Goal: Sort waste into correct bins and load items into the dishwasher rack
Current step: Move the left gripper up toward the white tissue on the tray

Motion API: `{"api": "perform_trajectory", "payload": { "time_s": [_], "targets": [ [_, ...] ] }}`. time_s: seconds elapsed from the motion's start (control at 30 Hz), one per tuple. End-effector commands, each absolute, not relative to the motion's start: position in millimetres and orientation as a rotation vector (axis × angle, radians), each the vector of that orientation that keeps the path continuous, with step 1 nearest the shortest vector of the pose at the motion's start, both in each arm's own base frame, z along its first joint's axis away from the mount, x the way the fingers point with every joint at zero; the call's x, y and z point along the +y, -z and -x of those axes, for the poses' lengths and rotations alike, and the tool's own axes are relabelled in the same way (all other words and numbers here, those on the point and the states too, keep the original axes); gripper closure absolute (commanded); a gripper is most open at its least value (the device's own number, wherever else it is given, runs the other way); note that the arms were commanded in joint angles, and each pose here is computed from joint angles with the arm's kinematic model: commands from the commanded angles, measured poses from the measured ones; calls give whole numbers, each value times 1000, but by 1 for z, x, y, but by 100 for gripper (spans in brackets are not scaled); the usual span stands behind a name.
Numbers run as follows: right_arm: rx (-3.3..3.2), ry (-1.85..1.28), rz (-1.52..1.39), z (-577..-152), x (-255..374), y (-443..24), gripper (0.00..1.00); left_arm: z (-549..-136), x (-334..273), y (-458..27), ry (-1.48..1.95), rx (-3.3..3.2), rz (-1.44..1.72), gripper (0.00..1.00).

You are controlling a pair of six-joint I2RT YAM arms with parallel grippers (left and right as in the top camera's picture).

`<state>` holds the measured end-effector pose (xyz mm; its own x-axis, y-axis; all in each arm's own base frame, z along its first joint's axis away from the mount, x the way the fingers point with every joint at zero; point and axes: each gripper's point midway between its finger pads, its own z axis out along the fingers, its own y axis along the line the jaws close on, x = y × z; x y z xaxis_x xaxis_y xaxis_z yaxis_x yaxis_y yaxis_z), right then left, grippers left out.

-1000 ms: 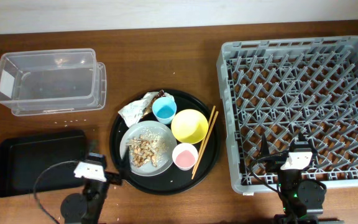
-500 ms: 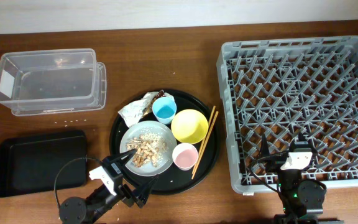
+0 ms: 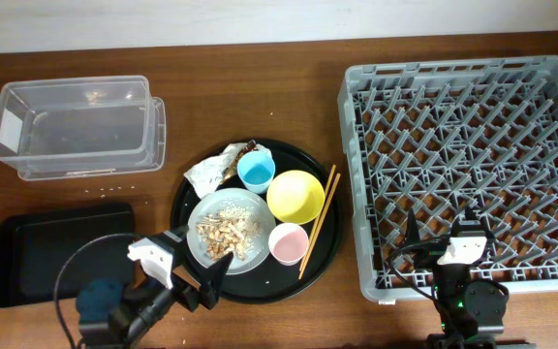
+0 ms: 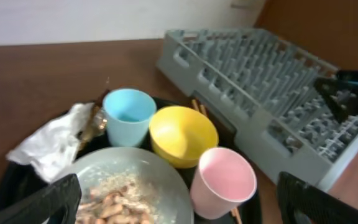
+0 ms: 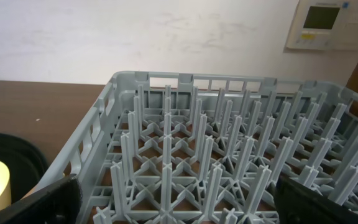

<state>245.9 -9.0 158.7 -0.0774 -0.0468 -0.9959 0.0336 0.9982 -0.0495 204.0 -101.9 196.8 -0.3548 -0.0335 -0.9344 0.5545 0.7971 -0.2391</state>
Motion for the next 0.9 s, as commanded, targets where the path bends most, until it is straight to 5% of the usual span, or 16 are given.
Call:
{"api": "perform_trajectory", "payload": {
  "time_s": [0.0,0.3,0.63,0.87],
  "targets": [
    [1652,74,0,-246,-11,-155,1,-197,-115,-221,690,1780,-517,1],
    [1652,74,0,-246,-11,-155,1,-226,-58,-226,346,2126,-279,1],
    [1652,74,0,-246,-11,-155,1,-234,-110,-188,870,2355,-354,1],
    [1652,74,0,-246,-11,-155,1,-260,-51,-155,471,2588,54,1]
  ]
}}
